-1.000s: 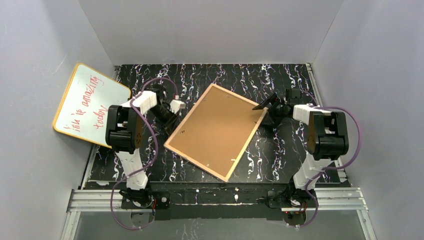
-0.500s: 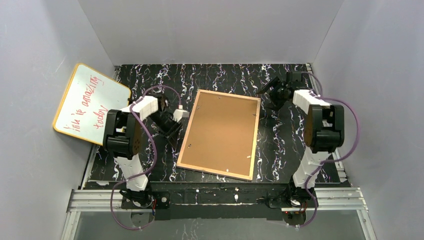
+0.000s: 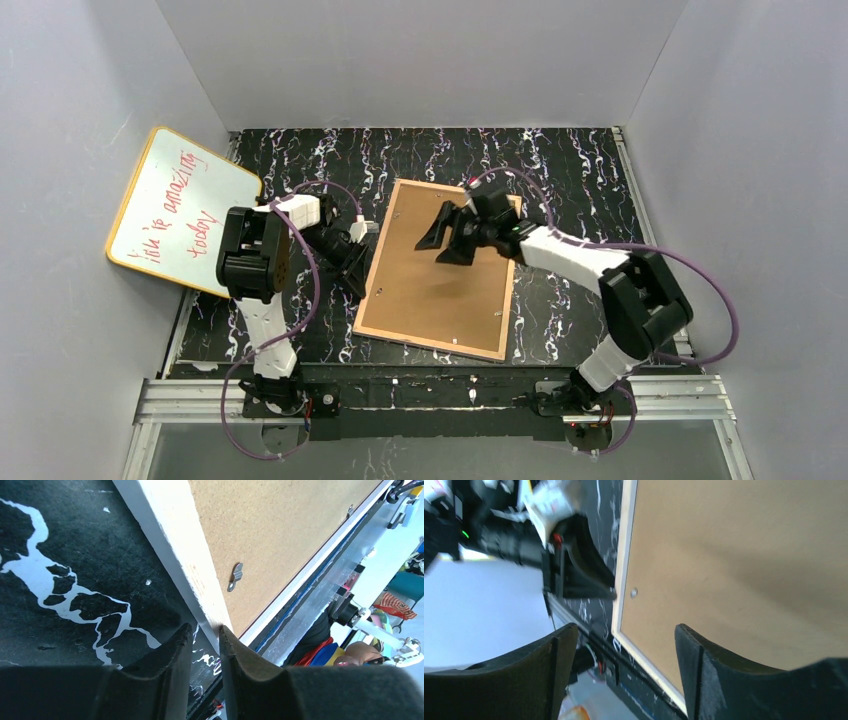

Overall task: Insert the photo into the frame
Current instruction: Adjust the photo frame at the center of the board, then install the photo frame at the center of the board.

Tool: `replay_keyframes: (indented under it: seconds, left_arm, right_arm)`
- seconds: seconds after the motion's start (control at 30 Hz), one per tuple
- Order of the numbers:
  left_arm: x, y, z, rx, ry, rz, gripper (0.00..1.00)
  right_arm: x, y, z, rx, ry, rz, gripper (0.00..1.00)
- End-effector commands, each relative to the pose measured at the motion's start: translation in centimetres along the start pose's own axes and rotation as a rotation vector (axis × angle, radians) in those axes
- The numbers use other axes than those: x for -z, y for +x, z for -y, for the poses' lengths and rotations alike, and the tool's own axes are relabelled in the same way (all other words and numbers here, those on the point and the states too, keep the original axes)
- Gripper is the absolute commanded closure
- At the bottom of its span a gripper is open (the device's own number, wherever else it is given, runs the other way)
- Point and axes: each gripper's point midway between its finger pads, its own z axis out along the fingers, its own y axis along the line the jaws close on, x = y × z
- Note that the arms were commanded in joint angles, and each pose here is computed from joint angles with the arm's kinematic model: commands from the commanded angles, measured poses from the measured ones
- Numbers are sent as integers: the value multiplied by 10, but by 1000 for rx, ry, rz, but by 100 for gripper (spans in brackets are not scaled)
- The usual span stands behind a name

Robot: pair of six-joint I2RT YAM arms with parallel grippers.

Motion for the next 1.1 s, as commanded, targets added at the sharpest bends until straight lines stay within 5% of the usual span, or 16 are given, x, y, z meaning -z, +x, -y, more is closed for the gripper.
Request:
replay_keyframes:
  seconds: [0.0,0.37,1.07]
  left_arm:
    - [0,-1,5,18,11,19,77]
    - [-5,3,-7,31,-18,-15,84]
    - [-5,5,-11,33,-40,-22,87]
  right_arm:
    - [-29,35,-22,0,-66,-75,25]
    - [-86,111,-31,43,-81,-297,29]
    - [-123,122,-29,2,-88,-360,36]
